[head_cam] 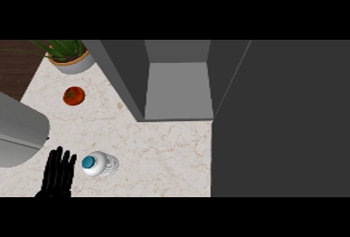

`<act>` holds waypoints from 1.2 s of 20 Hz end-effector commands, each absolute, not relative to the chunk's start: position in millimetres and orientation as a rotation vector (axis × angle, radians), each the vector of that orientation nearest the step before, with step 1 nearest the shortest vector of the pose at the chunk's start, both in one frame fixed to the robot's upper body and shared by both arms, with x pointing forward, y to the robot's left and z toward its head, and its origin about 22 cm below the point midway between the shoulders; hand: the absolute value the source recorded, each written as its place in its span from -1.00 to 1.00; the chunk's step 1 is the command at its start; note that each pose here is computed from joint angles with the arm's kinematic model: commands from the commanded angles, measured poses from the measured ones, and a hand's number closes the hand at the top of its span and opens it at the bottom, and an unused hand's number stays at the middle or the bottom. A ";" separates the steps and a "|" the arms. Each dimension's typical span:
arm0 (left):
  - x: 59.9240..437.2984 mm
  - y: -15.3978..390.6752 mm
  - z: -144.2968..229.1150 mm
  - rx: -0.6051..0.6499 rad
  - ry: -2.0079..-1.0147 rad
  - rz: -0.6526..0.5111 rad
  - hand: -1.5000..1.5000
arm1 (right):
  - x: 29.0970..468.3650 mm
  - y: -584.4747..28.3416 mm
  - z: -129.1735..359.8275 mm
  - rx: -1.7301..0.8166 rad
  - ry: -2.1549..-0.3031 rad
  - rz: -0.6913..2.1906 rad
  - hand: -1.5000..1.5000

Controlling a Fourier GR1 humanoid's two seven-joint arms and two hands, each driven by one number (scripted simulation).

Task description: Pick up the bottled water, place it into the cabinet and close the cabinet

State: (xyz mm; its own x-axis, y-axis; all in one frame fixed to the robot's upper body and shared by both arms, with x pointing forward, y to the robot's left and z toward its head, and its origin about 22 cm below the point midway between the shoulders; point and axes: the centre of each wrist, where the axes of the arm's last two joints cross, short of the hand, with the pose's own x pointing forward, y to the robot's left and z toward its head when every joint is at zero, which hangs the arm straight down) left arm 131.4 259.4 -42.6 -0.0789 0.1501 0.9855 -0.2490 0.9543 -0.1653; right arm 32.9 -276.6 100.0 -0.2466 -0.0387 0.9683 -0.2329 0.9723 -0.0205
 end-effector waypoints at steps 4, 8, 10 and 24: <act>146.6 266.7 -76.2 0.068 -1.611 0.351 -1.00 | 11.3 -271.3 145.9 0.203 -1.863 0.216 -1.00; 146.0 286.5 -102.4 0.077 -1.596 0.384 -1.00 | 9.1 -273.5 141.1 0.189 -1.894 0.200 -1.00; 157.8 275.2 -114.9 0.089 -1.601 0.375 -1.00 | 14.0 -272.6 139.0 0.208 -1.895 0.207 -1.00; 176.5 268.7 -152.4 -0.005 -1.615 0.455 -1.00 | 1.3 -279.9 150.7 0.172 -1.884 0.215 -1.00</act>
